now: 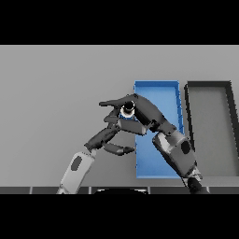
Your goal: Pick up the blue pipe and place it into the blue bin.
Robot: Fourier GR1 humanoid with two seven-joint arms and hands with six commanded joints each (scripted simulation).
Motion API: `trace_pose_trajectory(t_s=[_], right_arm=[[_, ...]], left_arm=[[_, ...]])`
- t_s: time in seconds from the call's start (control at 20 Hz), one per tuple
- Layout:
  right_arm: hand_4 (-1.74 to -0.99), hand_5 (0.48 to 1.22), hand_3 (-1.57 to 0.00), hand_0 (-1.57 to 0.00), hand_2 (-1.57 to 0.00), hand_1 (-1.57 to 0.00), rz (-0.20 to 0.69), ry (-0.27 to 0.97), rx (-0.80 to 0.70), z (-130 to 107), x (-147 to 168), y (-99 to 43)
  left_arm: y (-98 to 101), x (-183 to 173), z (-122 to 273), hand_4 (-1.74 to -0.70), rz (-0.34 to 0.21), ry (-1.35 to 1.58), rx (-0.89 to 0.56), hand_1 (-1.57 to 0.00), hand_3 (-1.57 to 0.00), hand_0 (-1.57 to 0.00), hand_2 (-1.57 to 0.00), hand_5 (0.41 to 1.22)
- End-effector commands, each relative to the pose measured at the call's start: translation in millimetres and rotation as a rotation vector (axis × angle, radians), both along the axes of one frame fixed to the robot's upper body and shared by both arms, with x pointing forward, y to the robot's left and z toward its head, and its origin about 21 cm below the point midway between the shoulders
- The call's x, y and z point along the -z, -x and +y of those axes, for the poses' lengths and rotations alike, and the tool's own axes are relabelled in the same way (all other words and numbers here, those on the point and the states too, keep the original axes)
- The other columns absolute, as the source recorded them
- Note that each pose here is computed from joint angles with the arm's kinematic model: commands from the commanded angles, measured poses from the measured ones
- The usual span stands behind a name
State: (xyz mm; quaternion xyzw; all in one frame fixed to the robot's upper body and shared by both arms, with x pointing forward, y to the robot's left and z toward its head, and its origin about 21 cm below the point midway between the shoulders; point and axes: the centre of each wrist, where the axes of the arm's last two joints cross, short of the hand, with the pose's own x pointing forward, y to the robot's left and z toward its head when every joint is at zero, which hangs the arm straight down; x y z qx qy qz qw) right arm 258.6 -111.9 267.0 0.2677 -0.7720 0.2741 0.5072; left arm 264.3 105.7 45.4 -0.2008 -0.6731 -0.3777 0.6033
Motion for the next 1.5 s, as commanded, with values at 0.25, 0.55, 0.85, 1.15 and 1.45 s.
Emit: trace_pose_trajectory(t_s=[0.25,0.55,0.85,1.15,1.45], right_arm=[[-1.741,1.221,-1.57,-1.57,-1.57,-1.57,-0.097,-0.078,0.278,-45,-63,-22.3],[-1.741,1.221,-1.57,-1.57,-1.57,-1.57,0.008,-0.031,0.545,-111,-44,-46.9],[-1.741,1.221,-1.57,-1.57,-1.57,-1.57,0.193,0.002,0.667,-153,23,-27.2],[-1.741,1.221,-1.57,-1.57,-1.57,-1.57,0.406,0.032,0.797,-165,85,3.2],[-1.741,1.221,-1.26,-1.57,-1.57,-1.57,0.627,0.114,0.962,-159,128,21.9]], left_arm=[[0.1,-3,1,-0.89,-0.004,-0.015,-0.019,0.0,0.0,0.0,0.0,0.428],[-3.1,-2,7,-0.88,-0.022,-0.029,-0.021,0.0,0.0,0.0,0.0,0.412],[-0.5,1,6,-0.87,-0.019,-0.033,-0.019,0.0,0.0,0.0,0.0,0.42],[7.2,2,6,-0.88,-0.002,-0.022,-0.019,0.0,0.0,0.0,0.0,0.427],[8.3,1,9,-0.89,-0.001,-0.027,-0.022,0.0,0.0,0.0,0.0,0.42]])
